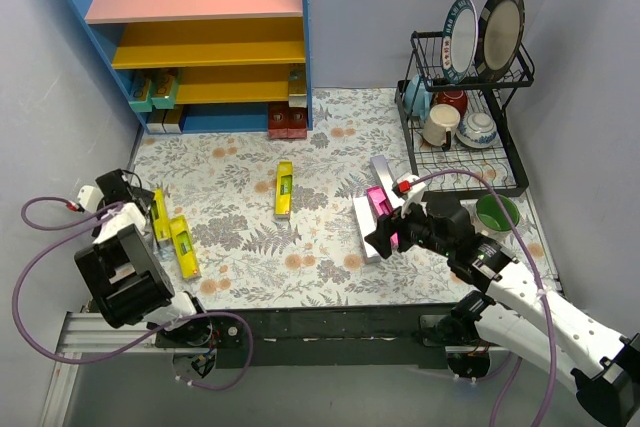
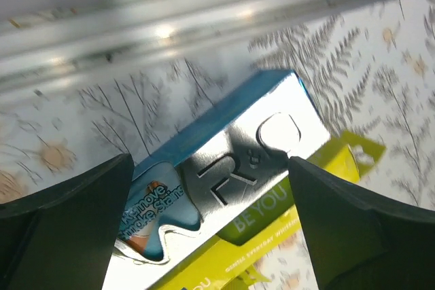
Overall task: Place and organize the toothpastes onto the shelf
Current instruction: Move the toothpaste to the center of the board.
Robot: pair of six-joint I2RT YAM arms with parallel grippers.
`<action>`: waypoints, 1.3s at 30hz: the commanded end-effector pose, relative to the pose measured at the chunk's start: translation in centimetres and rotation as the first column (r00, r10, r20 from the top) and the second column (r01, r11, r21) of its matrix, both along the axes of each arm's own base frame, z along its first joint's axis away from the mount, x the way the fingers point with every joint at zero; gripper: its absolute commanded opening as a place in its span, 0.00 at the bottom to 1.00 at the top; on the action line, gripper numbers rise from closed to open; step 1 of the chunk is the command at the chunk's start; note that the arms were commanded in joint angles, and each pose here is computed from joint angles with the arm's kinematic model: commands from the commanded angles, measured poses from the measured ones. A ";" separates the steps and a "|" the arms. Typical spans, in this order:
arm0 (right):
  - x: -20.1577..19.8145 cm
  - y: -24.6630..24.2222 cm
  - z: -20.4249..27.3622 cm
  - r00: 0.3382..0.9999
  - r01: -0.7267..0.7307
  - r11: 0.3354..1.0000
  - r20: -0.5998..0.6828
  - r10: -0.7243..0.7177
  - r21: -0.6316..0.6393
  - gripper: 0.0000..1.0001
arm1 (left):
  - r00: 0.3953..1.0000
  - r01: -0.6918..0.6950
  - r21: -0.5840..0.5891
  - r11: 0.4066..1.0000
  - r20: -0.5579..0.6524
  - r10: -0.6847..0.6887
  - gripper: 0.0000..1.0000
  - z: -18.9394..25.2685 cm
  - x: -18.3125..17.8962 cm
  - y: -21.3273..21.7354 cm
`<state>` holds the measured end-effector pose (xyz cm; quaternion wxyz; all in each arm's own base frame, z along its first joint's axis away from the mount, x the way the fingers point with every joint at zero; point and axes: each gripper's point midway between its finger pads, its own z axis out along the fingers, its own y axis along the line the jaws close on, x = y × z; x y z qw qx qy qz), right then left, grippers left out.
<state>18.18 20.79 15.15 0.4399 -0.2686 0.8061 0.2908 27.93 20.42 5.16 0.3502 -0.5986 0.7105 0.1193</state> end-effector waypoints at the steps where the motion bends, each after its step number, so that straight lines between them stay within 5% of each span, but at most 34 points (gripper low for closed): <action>1: 0.7 0.7 2.4 0.997 -0.008 0.998 0.072 0.003 0.063 0.86 | 0.991 0.119 -0.258 0.959 0.084 -0.100 0.95 -1.6 0.0 -6.5; 11: 0.6 0.3 2.3 0.997 0.008 0.998 0.078 -0.013 0.065 0.86 | 0.928 0.374 -0.324 0.869 0.140 -0.347 0.86 -1.6 5.1 -17.0; 20: 0.5 -0.3 2.0 0.997 0.032 0.997 0.074 -0.037 0.064 0.86 | 0.764 0.625 -0.275 0.730 0.027 -0.644 0.75 -3.0 9.1 -28.5; 23: 0.4 -0.6 2.1 0.996 0.044 0.997 0.079 -0.049 0.065 0.86 | 0.748 0.637 -0.254 0.728 -0.025 -0.663 0.67 -3.9 9.2 -29.6; 30: 0.4 -0.8 1.7 0.996 0.050 0.997 0.072 -0.054 0.055 0.86 | 0.662 0.717 -0.158 0.679 -0.148 -0.735 0.67 -3.7 7.8 -30.2; 35: 0.5 -0.4 1.9 0.996 0.045 0.997 0.074 -0.050 0.069 0.86 | 0.703 0.688 -0.053 0.724 -0.202 -0.682 0.68 -2.4 5.8 -27.2; 39: 0.5 -0.2 1.7 0.997 0.039 0.997 0.067 -0.043 0.066 0.86 | 0.690 0.709 -0.043 0.704 -0.168 -0.705 0.75 -2.0 5.7 -27.4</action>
